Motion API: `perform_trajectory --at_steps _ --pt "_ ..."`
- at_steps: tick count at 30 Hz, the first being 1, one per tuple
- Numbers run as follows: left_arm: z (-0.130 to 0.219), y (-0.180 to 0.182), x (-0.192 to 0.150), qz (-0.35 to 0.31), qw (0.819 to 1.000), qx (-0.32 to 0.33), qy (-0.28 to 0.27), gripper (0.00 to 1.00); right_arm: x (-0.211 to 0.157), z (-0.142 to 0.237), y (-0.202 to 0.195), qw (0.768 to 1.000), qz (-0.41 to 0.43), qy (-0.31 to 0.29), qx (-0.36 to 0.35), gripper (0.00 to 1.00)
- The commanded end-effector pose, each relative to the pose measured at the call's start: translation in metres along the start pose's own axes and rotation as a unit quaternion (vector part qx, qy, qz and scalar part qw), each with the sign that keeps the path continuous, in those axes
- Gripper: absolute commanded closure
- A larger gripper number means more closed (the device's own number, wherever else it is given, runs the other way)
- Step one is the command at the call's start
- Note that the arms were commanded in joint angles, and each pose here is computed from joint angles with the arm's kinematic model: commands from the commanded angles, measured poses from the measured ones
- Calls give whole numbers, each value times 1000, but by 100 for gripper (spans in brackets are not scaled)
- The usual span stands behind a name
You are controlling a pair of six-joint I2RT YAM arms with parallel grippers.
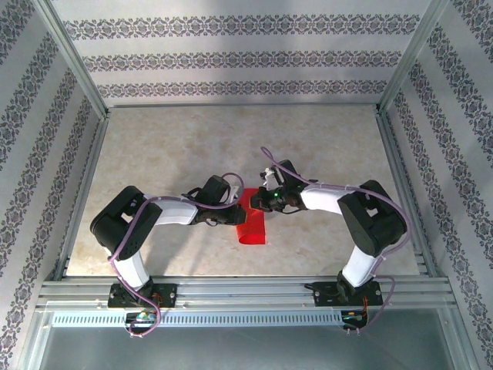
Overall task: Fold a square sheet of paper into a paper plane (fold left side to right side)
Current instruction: Hold the square sheet of paper at the center of the table, then first fold the square sheet of paper in half at the center of the table.
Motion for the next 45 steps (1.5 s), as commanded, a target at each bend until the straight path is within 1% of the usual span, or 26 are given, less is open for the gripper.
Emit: perform_trajectory --at_steps 1,6,12,16,20,22,31,34,40,45 --pt "-8 7 -17 -5 999 22 33 87 1 -11 7 1000 3 10 10 100" --pt "-8 6 -17 -6 999 22 32 88 1 -20 -7 1000 -10 11 -11 100" --pt "-7 4 -18 -6 999 19 34 87 -1 -27 -35 997 -32 8 -63 100" --pt "-3 2 -23 -6 999 17 35 88 -2 -26 -51 995 -45 2 -90 100" --pt "0 1 -26 -6 999 15 37 88 -2 -25 -57 994 -50 1 -99 100" --pt "6 -2 -35 -2 999 15 40 88 -1 -22 -67 992 -57 -3 -113 100" --pt "18 -10 -58 13 999 12 36 87 -1 -20 -69 992 -58 0 -113 100" --pt "22 -10 -61 19 999 13 27 87 -2 -21 -68 992 -56 2 -110 100" --pt "26 -12 -54 12 1000 19 20 87 -3 -21 -65 993 -50 6 -105 100" --pt "38 -19 -34 -2 1000 25 -5 87 -3 -21 -60 994 -44 7 -100 100"
Point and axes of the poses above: each hand's point on the last joint's axis, 136 mm out from that joint toward the fingers, its own z axis back along the fingers, its own y axis along the line the jaws close on, x = y × z, the point moved 3 cm from there along z, back along the fingers, and after that the axes turned 15 degrees about -z, right-handed, at the moved point
